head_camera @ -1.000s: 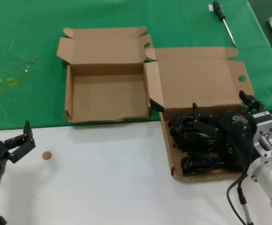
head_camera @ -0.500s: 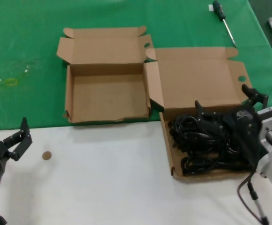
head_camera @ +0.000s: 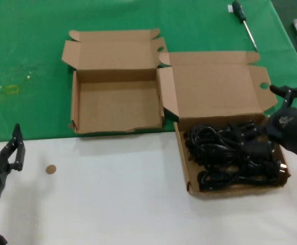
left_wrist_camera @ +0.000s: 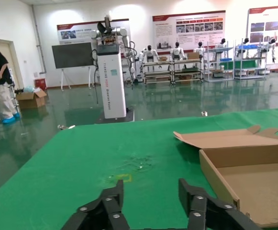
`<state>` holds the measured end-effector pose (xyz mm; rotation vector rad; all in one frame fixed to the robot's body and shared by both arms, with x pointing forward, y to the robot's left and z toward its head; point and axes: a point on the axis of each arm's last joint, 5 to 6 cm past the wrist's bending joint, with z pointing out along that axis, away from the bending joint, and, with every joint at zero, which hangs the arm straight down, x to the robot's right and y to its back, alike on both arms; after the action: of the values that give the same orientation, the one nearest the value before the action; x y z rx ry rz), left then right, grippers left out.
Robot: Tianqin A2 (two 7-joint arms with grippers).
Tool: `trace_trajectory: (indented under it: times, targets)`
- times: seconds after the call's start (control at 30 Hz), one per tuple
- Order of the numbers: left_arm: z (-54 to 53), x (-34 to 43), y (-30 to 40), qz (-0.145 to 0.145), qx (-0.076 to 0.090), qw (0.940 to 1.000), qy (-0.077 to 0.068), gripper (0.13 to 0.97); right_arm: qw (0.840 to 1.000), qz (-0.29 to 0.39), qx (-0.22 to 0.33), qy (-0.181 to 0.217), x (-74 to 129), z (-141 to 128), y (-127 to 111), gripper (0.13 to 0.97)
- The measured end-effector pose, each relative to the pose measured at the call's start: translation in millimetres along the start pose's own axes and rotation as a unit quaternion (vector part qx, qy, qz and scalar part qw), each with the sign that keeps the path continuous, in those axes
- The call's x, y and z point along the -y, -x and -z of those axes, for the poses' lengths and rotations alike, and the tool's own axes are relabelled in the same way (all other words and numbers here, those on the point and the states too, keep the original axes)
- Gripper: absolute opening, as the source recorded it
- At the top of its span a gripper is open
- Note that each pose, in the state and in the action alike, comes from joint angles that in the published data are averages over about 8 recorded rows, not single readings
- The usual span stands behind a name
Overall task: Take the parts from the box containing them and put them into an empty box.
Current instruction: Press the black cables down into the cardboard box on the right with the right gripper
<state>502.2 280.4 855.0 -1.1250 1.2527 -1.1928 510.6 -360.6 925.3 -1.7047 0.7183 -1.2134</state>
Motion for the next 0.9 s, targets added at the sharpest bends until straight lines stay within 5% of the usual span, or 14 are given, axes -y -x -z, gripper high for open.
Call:
trace_trajectory:
  times: [0.23,0.53,0.9]
  targets:
    - [0.0,0.0,0.0,0.000,0.000,1.0000,0.000,0.379,0.992,0.078,0.092,0.039,-3.3,12.8,-34.1,0.966]
    - [0.0,0.0,0.0,0.000,0.000,1.0000,0.000,0.234,0.963,0.177,0.187,0.075,-13.3,22.5,-64.5,0.966]
    - [0.0,0.0,0.0,0.000,0.000,1.0000,0.000,0.170,0.941,0.235,0.232,0.071,-11.1,15.0,-65.8,0.959]
